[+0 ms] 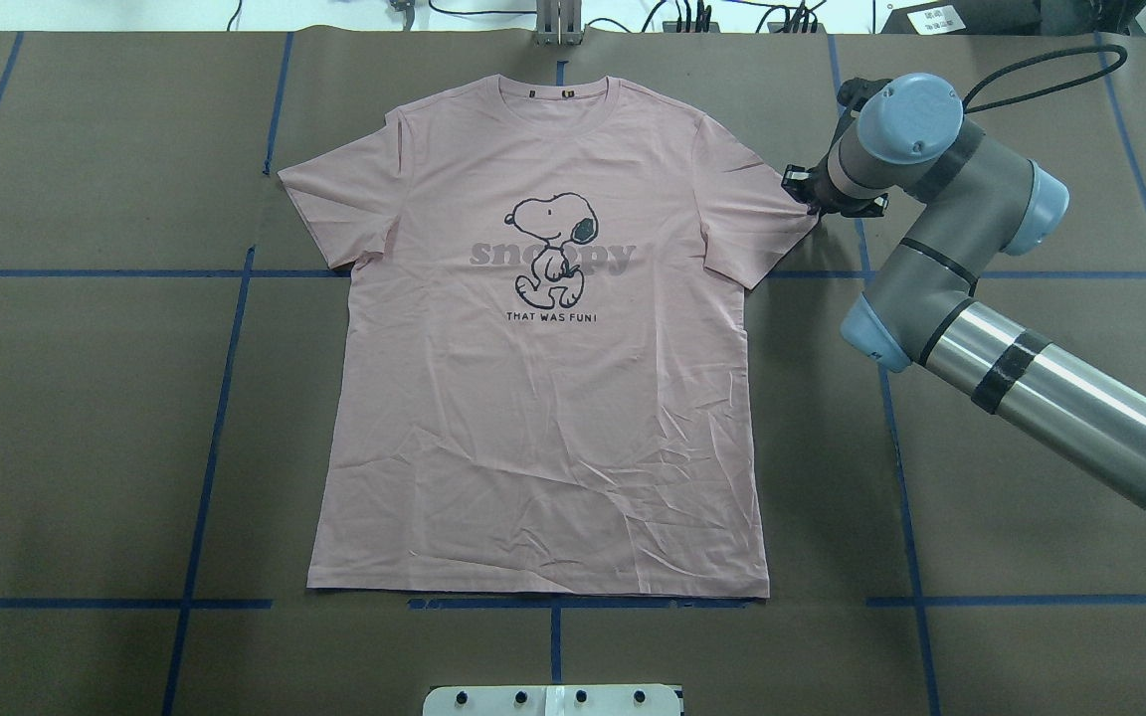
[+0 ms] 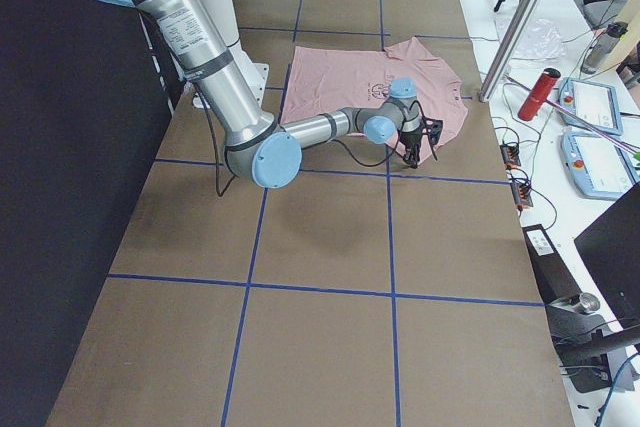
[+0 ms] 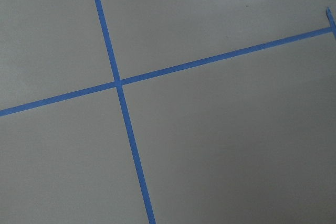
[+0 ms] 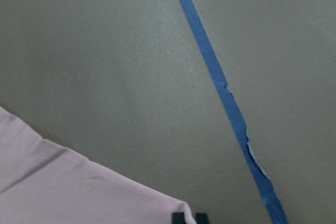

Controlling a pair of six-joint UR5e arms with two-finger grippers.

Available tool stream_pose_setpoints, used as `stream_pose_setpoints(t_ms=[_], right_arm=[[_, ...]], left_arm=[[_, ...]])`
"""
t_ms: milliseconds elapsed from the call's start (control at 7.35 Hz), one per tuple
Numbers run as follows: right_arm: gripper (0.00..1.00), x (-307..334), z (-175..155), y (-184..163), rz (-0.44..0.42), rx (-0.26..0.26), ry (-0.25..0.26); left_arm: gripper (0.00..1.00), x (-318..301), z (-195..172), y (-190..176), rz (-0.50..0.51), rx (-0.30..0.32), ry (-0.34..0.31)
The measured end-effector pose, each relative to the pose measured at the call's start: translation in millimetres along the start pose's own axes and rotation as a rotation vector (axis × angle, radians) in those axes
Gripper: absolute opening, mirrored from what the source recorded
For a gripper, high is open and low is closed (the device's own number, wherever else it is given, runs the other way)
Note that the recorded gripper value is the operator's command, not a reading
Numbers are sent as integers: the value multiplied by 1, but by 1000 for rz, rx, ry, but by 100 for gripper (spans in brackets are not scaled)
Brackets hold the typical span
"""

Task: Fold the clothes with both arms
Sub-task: 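Grasp the sleeve edge with the right gripper, then fold the sleeve inward toward the collar with the right gripper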

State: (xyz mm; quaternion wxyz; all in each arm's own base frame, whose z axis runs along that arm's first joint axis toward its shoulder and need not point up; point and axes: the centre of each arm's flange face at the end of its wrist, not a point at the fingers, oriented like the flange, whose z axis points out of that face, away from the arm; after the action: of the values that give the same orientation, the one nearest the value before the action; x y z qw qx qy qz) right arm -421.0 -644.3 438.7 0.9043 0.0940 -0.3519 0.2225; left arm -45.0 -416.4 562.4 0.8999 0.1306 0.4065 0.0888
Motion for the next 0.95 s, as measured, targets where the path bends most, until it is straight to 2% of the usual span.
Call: stream_pose_setpoints(t_ms=[272,544,680,817,953], right_arm=[[0,-31,-19,-4,-3,10,-39],[0,-80,-35,7,-8,5,-84],[13,-107,-36,15,-10,-4,-93],[43,-134,-31,23,-20,4,-87],[99,-156,-25,33,-34,27,-74]], left_arm=[[100,0,0,0,0,1,0],[100,2,-2,-1,3,3,0],[100,3,-3,-1,5,6,0],[100,4,-4,-2,7,9,0],[100,6,-5,-2,8,10,14]])
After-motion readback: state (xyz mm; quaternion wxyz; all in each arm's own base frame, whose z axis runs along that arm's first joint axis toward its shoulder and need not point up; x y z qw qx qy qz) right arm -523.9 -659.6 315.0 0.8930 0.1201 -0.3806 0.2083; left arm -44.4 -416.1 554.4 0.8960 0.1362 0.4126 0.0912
